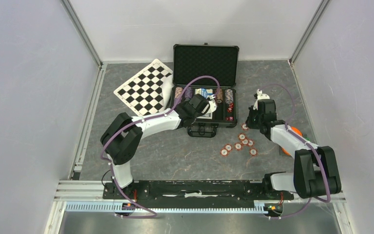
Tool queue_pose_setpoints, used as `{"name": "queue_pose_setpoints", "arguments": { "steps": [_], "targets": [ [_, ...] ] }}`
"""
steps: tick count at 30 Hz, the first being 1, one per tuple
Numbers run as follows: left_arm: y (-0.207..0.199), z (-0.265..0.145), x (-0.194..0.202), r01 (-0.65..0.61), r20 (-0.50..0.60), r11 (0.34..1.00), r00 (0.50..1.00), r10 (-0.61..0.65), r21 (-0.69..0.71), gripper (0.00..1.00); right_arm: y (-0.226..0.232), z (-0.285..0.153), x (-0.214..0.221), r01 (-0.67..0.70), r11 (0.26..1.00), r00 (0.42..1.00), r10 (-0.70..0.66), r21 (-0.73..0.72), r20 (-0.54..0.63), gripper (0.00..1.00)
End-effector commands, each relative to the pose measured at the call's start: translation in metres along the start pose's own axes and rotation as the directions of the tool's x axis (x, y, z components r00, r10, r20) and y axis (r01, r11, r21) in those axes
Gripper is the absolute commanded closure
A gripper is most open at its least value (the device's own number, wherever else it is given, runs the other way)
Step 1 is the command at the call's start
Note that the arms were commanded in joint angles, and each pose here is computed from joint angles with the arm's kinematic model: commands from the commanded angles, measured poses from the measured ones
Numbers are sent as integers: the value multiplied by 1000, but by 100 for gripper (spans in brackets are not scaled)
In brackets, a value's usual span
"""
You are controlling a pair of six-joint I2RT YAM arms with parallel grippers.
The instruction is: Pack up texas hold em set
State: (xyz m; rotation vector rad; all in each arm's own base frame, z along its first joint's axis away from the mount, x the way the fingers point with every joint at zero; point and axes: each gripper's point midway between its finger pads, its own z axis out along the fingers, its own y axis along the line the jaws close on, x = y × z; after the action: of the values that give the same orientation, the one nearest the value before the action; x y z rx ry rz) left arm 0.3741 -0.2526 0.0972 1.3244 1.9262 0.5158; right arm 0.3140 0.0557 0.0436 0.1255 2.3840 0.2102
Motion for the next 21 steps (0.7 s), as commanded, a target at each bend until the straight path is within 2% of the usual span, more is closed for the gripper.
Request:
{"name": "queue_pose_setpoints", "arguments": {
  "steps": [1,11,21],
  "targets": [
    [36,-3,-26,60,111,994,993,-49,-90,55,8,-4,-37,1,1000,997,1,-25,73,100],
    [7,-1,-23,38,99,999,994,-41,36,66,9,-5,-41,-2,999,997,6,-42,82,100],
    [-18,0,-10,28,68,994,997,-35,104,69,13,-5,-50,-7,998,996,12,-56,92,100]
  ]
}}
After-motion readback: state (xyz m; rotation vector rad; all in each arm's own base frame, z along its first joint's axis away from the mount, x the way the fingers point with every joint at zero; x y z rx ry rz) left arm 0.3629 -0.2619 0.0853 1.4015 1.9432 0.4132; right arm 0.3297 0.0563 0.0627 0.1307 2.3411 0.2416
